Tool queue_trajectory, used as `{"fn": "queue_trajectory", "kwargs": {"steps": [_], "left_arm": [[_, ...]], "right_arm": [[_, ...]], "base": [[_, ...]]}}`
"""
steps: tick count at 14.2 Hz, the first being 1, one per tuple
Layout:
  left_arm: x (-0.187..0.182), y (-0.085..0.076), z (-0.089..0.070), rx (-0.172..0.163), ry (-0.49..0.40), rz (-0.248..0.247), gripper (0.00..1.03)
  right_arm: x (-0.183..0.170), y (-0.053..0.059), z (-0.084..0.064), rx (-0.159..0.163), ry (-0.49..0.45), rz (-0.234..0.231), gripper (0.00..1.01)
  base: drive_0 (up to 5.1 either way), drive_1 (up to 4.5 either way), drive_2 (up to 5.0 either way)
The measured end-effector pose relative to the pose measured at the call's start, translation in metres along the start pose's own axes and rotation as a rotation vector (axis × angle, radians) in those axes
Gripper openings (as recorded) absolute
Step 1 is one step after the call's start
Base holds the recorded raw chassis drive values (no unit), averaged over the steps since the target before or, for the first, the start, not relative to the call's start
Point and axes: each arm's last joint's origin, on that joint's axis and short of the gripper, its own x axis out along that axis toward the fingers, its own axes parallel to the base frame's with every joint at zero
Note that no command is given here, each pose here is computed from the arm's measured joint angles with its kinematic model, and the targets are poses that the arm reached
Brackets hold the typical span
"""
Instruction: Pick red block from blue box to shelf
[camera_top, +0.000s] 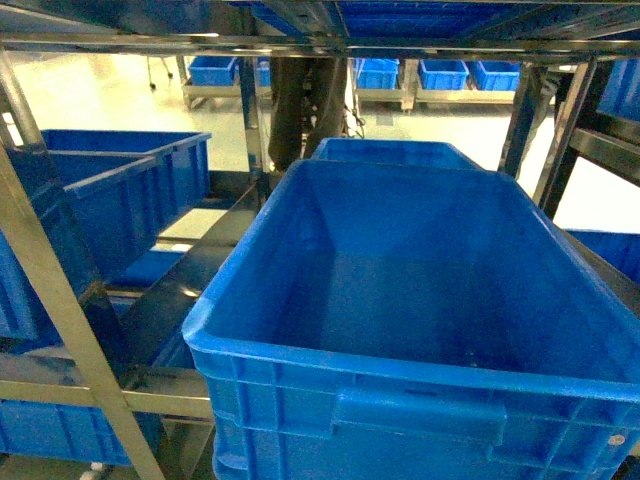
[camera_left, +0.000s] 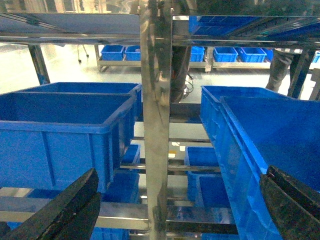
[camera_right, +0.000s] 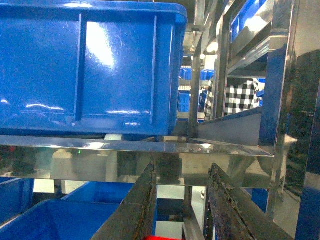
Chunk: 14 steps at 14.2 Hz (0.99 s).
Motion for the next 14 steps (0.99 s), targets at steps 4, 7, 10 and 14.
{"fn": "queue_trajectory", "kwargs": {"steps": [4, 7, 10, 14], "left_arm": [[0.0, 0.0, 0.0, 0.0, 0.0, 0.0, 0.98], [0.0, 0.0, 0.0, 0.0, 0.0, 0.0, 0.98], [0.0, 0.0, 0.0, 0.0, 0.0, 0.0, 0.98], [0.0, 0.0, 0.0, 0.0, 0.0, 0.0, 0.98]], "right_arm": [[0.0, 0.0, 0.0, 0.0, 0.0, 0.0, 0.27], [0.0, 0.0, 0.0, 0.0, 0.0, 0.0, 0.27], [0.0, 0.0, 0.0, 0.0, 0.0, 0.0, 0.27], [0.0, 0.0, 0.0, 0.0, 0.0, 0.0, 0.27]], "base": [[0.0, 0.0, 0.0], [0.0, 0.0, 0.0], [0.0, 0.0, 0.0], [0.0, 0.0, 0.0]]}}
